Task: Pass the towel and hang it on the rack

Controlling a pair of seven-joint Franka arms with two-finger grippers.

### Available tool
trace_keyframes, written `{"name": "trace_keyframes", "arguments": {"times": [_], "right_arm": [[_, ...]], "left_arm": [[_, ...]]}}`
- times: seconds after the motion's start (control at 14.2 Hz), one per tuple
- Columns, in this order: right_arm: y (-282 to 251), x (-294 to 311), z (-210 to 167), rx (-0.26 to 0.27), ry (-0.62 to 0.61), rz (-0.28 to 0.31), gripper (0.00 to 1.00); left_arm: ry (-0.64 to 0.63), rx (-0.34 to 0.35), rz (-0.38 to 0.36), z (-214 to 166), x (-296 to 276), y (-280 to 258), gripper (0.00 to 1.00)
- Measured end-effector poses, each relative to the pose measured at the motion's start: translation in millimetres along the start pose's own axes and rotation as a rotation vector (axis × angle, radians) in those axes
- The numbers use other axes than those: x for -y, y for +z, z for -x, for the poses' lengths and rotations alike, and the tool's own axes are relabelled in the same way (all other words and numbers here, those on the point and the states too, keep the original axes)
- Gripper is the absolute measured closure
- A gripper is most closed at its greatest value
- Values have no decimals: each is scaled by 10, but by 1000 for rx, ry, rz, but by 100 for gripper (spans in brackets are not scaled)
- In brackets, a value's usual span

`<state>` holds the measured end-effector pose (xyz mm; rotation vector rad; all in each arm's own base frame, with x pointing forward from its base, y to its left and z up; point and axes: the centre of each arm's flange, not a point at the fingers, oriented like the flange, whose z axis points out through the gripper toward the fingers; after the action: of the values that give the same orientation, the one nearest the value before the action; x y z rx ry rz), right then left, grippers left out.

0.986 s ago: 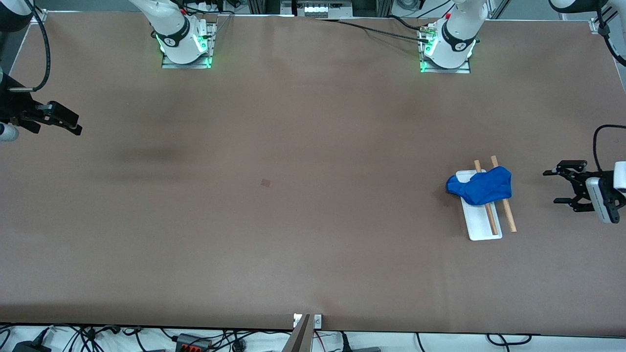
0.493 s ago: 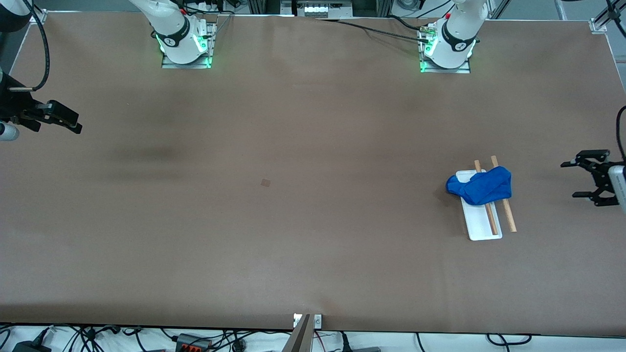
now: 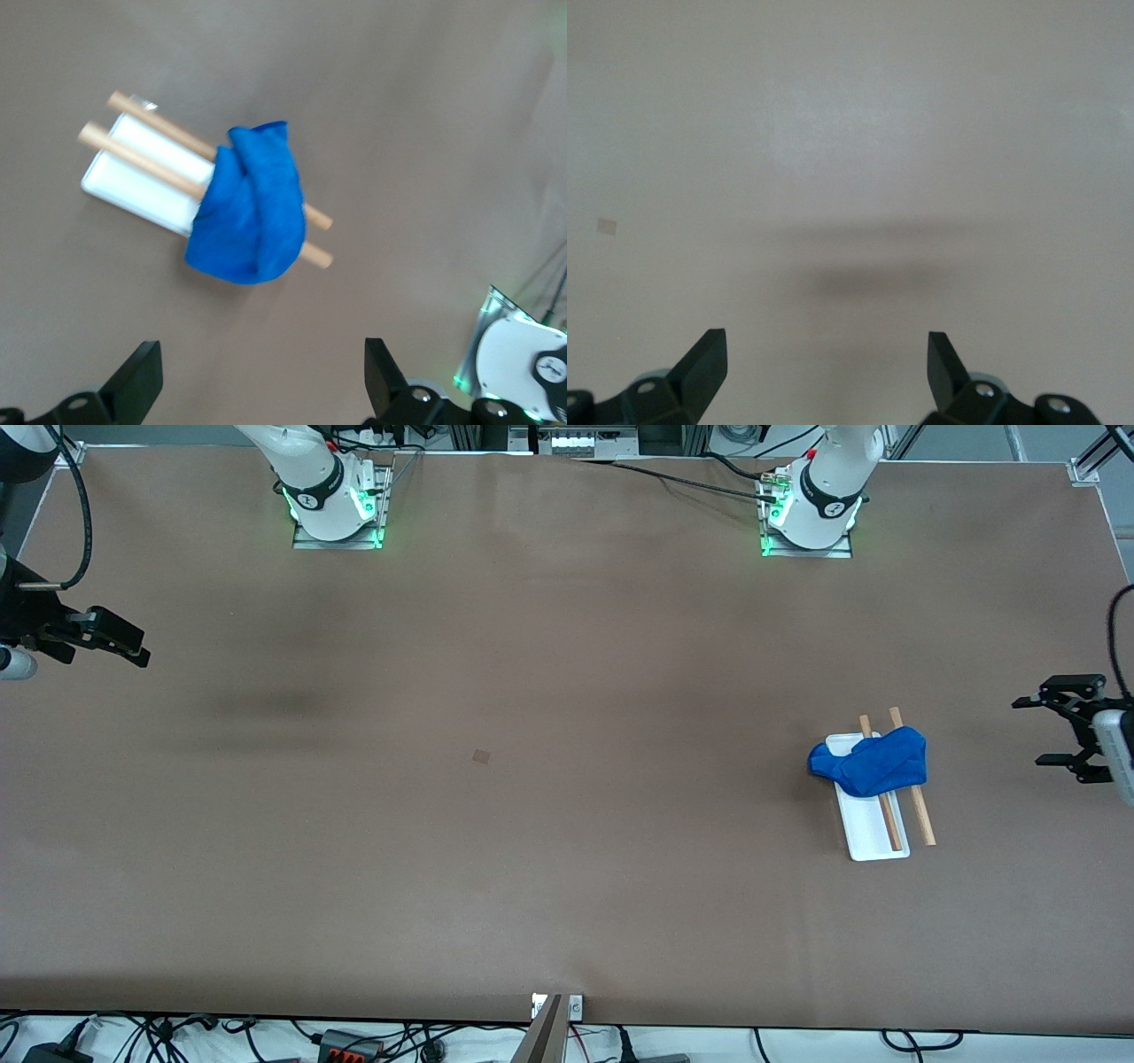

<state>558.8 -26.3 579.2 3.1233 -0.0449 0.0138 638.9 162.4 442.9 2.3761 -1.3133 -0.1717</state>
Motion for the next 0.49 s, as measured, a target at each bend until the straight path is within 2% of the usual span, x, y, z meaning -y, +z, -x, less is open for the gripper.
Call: {"name": "trace_keyframes", "arguments": {"times": [0.28, 0.49], "right_arm": [[0, 8, 0, 0, -1, 0, 0], [0, 8, -1, 0, -1, 0, 0]], "left_arm": [[-9, 71, 25, -621, -342, -1, 0], [-35, 90, 34, -794, -460, -10, 0]]}}
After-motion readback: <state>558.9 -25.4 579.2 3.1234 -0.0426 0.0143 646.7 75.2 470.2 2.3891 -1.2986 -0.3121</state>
